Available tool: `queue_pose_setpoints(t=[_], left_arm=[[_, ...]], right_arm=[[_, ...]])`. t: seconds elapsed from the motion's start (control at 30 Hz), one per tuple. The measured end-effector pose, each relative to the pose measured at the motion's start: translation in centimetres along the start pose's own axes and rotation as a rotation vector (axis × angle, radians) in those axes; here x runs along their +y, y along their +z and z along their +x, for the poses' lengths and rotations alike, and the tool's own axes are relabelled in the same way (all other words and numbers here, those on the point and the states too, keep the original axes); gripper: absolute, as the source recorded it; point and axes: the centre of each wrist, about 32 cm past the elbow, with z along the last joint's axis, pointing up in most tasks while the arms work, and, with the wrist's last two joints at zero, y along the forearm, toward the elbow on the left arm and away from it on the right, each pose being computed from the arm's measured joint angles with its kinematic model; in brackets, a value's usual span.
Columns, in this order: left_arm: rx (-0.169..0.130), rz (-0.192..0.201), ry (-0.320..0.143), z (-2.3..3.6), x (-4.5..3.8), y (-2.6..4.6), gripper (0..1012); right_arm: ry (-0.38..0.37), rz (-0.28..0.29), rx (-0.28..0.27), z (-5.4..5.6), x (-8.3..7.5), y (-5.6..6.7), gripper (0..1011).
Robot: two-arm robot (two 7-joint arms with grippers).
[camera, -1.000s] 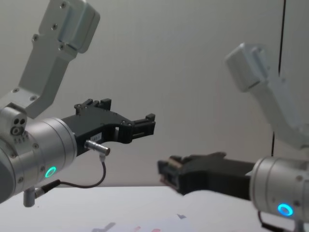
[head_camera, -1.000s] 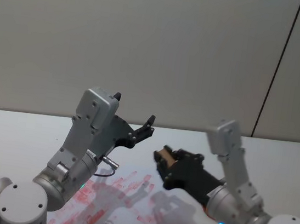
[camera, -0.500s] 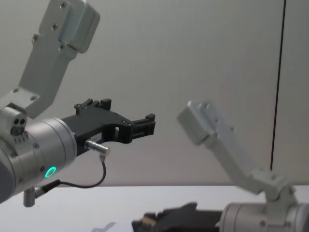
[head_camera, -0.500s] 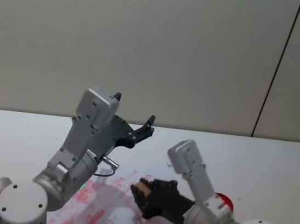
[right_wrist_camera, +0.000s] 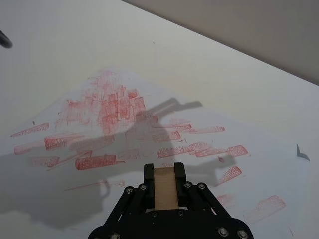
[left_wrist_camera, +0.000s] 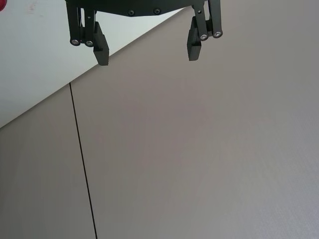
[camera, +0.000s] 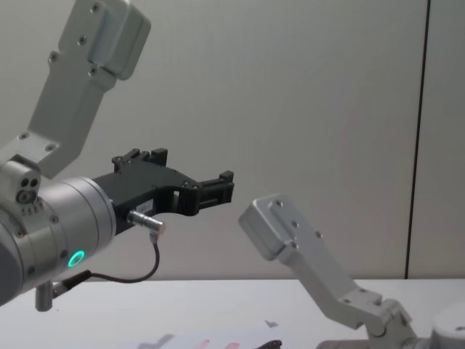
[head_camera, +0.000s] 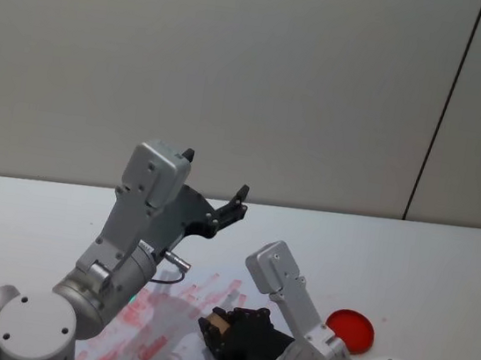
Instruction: Use the one hand to pick up the stamp and affix it onto the A4 paper.
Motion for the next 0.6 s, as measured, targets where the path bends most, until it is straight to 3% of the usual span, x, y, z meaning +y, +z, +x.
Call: queue_pose_setpoints(t=[0.6], left_arm=[[0.000, 0.000, 0.000, 0.00, 0.00, 0.00, 1002]], right_arm=[[-0.037, 0.005, 0.029, 0.44, 0.27, -0.09, 218]])
